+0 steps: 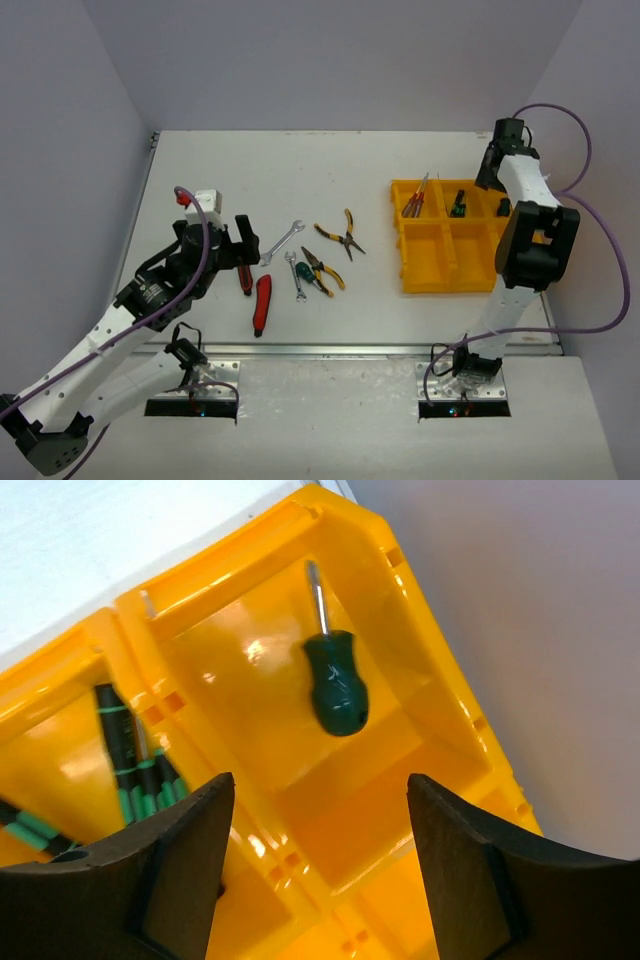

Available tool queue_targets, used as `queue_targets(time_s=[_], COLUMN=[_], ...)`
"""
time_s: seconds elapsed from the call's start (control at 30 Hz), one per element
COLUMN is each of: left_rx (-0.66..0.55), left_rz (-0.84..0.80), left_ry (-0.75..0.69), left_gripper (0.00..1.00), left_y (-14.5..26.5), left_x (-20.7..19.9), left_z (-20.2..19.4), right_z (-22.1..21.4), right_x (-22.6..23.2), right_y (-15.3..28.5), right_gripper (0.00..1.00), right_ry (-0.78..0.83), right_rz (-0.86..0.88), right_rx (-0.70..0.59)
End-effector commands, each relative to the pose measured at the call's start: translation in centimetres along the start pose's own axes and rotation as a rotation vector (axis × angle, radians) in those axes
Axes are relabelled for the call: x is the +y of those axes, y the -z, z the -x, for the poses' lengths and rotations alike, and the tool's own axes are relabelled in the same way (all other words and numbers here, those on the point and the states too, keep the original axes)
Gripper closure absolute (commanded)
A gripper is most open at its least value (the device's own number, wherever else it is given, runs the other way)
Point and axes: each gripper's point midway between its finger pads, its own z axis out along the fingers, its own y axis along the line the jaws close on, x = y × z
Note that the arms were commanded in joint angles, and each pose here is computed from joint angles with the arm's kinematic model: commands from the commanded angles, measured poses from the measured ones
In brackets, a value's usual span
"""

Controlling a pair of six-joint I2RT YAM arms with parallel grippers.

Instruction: Sort the tools into containers

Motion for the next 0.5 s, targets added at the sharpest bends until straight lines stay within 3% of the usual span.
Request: queue_targets(time_s=[0.0,0.2,0.3,0.37,0.47], left_rx=[-0.059,-0.102,-0.142,-0.167,-0.196], left_rz=[-0.019,0.072,0.114,0.114,0.114], left_ry=[0.026,0.074,0.108,0.125,0.146], left_gripper=[0.0,0.0,0.0,0.0,0.0], left_y=[0.2,0.6,1.2,1.6,2.2], left_x=[-0.3,1.6,2.7,3.0,3.3], left_z=[1.6,2.5,3.3,3.7,4.2], right_z=[3.7,0.8,-6.0,-11.8,-17.6], right_x=[2.1,11.9,19.8,23.1,26.9], right_y=[6.3,17.7,24.8,27.2,30.1], right_gripper=[0.29,0.26,0.26,0.27,0.3], right_ry=[-0.039,0.176,0.365,0.45,0.541], right_rz=[0.114,0.421,0.737,0.898,1.022], right_rx=[-0.124,-0.255,-0.287,-0.221,-0.167])
